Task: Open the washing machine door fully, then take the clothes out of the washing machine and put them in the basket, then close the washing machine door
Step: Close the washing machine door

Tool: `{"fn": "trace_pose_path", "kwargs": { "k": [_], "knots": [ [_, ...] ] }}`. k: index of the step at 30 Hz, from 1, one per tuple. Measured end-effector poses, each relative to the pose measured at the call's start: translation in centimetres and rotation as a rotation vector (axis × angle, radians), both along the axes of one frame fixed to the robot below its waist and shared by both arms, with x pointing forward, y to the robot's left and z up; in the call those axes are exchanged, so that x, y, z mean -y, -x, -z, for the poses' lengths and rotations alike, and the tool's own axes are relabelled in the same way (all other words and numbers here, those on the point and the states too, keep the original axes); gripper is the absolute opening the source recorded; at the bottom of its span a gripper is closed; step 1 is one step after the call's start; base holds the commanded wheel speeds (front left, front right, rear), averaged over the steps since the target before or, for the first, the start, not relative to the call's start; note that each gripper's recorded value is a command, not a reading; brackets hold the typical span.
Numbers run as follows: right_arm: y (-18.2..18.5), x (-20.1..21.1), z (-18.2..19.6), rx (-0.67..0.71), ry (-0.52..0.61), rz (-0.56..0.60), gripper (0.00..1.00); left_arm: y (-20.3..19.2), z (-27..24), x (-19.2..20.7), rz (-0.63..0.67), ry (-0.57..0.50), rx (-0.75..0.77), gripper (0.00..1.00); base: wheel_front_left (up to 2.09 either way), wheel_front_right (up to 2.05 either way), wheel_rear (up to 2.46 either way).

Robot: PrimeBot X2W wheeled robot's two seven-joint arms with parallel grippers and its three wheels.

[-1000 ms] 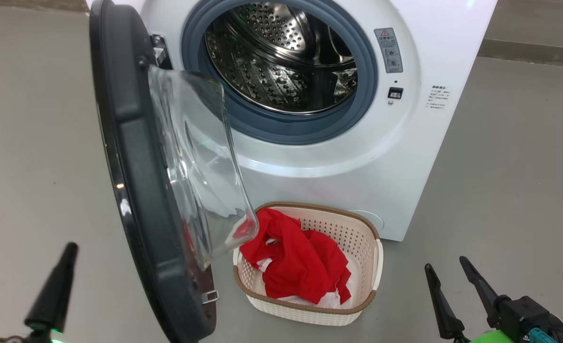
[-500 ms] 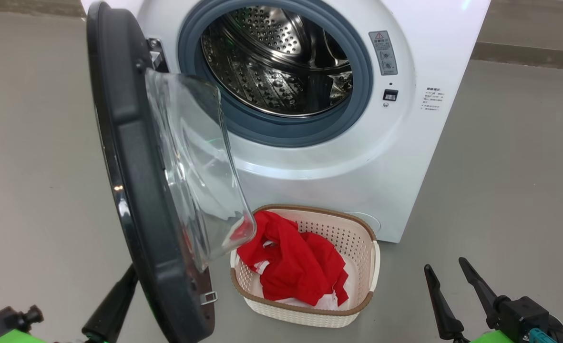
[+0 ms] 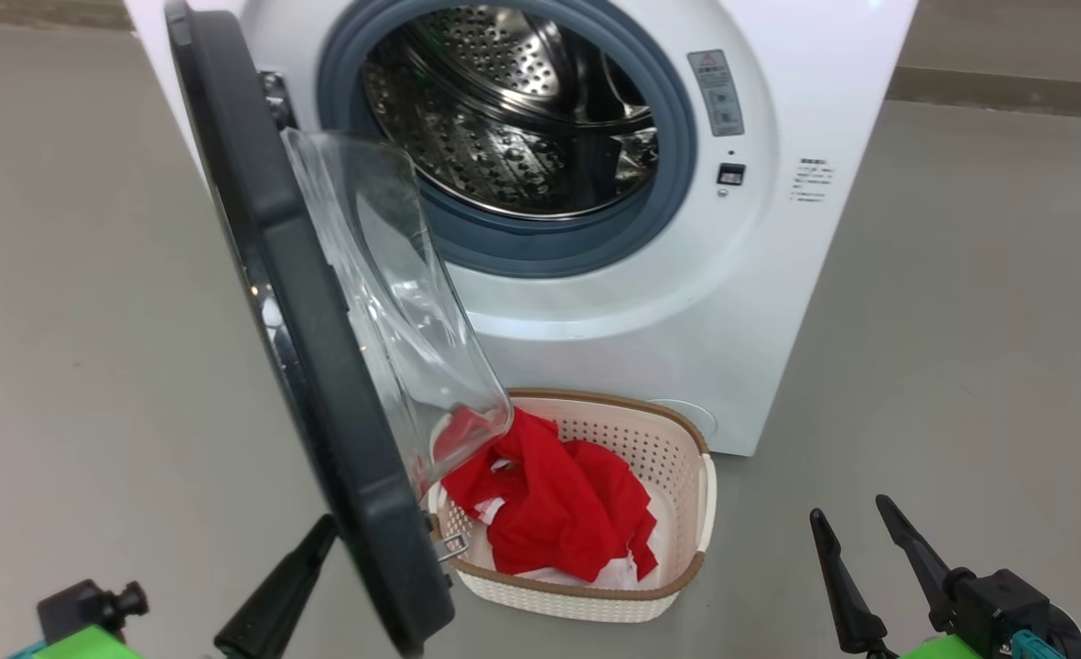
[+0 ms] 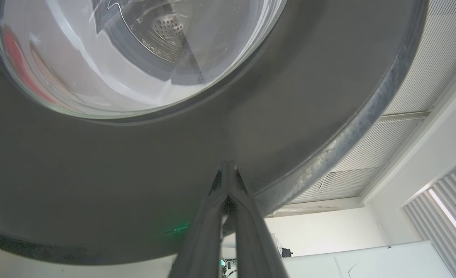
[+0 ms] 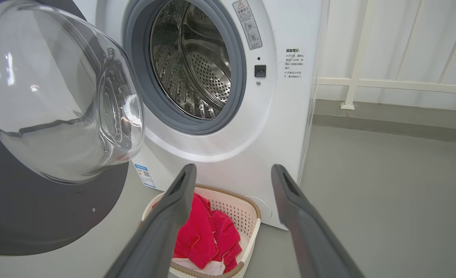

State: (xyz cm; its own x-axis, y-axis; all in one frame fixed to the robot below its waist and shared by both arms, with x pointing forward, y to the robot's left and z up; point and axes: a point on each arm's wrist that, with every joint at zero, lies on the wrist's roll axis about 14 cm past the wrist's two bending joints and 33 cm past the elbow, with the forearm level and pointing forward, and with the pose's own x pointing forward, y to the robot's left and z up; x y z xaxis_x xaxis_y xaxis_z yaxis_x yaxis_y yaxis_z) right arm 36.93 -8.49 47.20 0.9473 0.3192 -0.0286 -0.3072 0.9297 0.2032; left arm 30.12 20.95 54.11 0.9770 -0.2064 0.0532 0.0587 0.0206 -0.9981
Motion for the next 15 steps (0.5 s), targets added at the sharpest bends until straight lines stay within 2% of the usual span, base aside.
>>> {"fn": "trace_pose_path", "kwargs": {
  "k": [7,15],
  "knots": [
    [0.2,1.3,0.3,-0.008,-0.001,0.041,1.0,-1.3,0.6,2.3,0.082,0.008,-0.01,0.0,0.0,0.0,0.0],
    [-0.1,3.1,0.7,-0.018,-0.003,0.097,1.0,-4.8,0.2,5.4,0.183,0.023,0.012,0.0,0.0,0.0,0.0]
  ]
}}
